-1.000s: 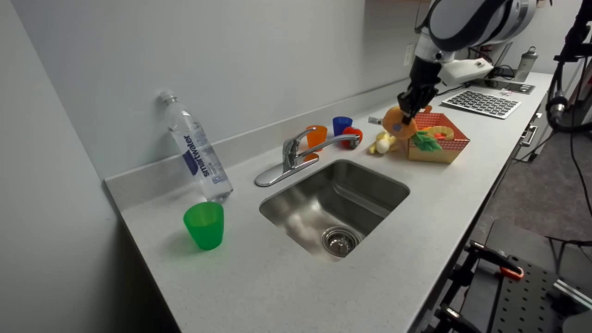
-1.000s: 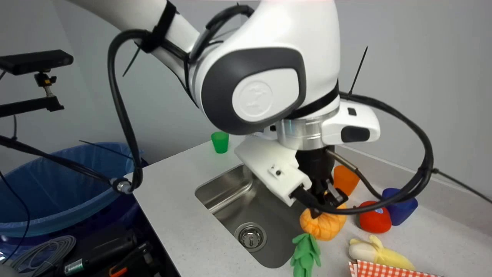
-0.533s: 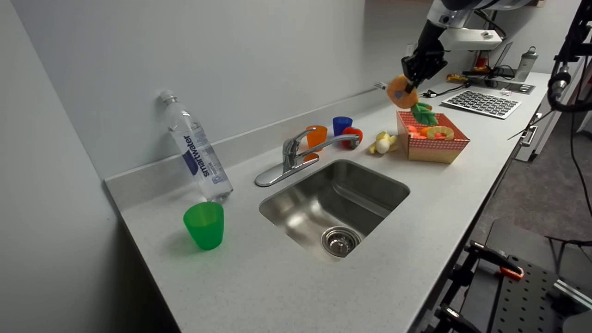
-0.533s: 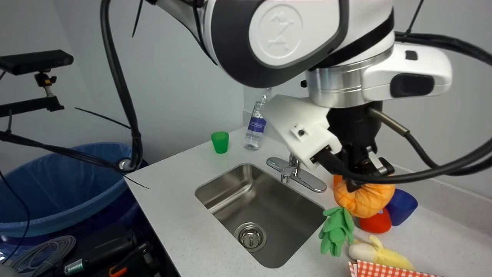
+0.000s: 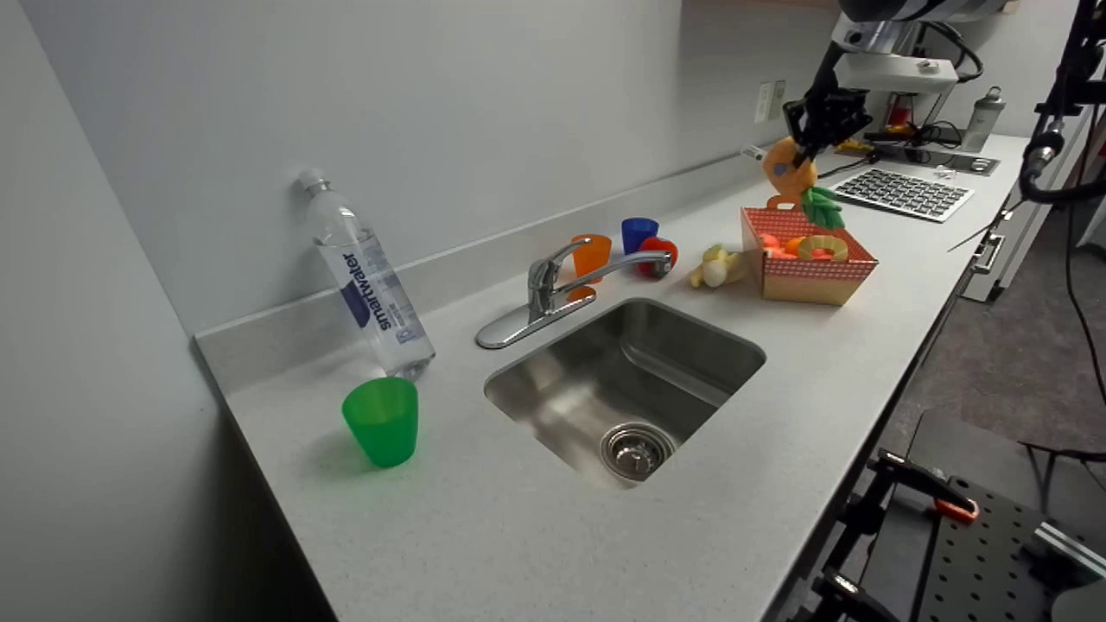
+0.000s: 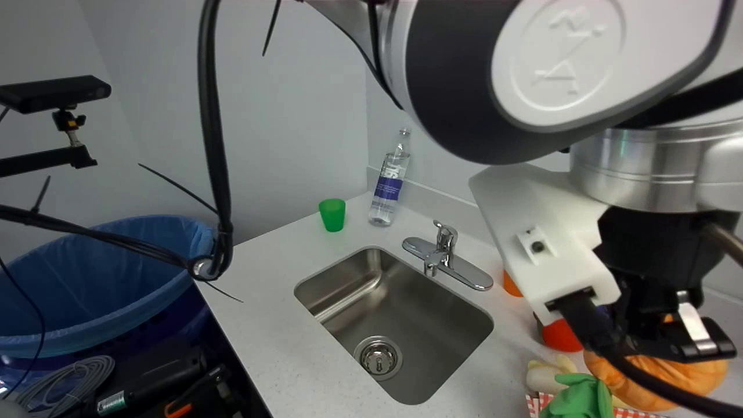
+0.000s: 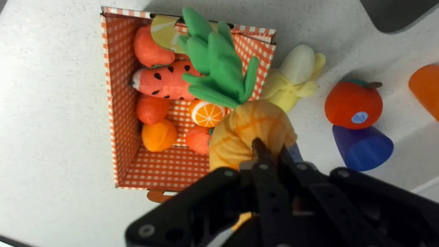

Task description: Pick up the plush toy from the countertop and put it in the basket.

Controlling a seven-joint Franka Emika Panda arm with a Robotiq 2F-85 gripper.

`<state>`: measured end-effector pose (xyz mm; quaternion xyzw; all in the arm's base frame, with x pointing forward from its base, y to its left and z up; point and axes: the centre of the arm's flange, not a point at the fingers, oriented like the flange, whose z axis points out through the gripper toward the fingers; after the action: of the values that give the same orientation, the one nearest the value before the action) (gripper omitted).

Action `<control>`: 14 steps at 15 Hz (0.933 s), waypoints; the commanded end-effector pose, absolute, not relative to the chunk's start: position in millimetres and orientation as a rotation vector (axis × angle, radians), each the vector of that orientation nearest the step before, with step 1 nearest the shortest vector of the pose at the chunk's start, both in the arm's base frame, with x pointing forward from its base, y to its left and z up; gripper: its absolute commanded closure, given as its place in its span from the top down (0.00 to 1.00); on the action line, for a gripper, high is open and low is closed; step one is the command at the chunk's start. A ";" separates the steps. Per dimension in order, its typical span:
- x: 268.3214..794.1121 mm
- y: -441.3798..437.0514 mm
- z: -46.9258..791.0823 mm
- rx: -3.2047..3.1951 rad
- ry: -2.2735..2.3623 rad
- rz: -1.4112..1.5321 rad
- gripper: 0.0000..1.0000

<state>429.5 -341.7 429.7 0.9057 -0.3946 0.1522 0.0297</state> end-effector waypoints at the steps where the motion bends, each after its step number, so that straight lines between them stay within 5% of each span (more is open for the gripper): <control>1: 439.1 -360.8 424.8 2.788 -1.318 0.448 0.02; 2: 439.5 -360.5 420.6 2.787 -1.331 0.443 0.25; 3: 440.2 -359.6 416.4 2.789 -1.347 0.432 0.34; 11: 440.6 -359.0 397.2 2.801 -1.421 0.385 0.93; 14: 440.8 -358.3 398.2 2.806 -1.417 0.385 1.00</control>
<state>435.4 -353.5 392.5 0.8912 -0.4361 0.1250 -0.0012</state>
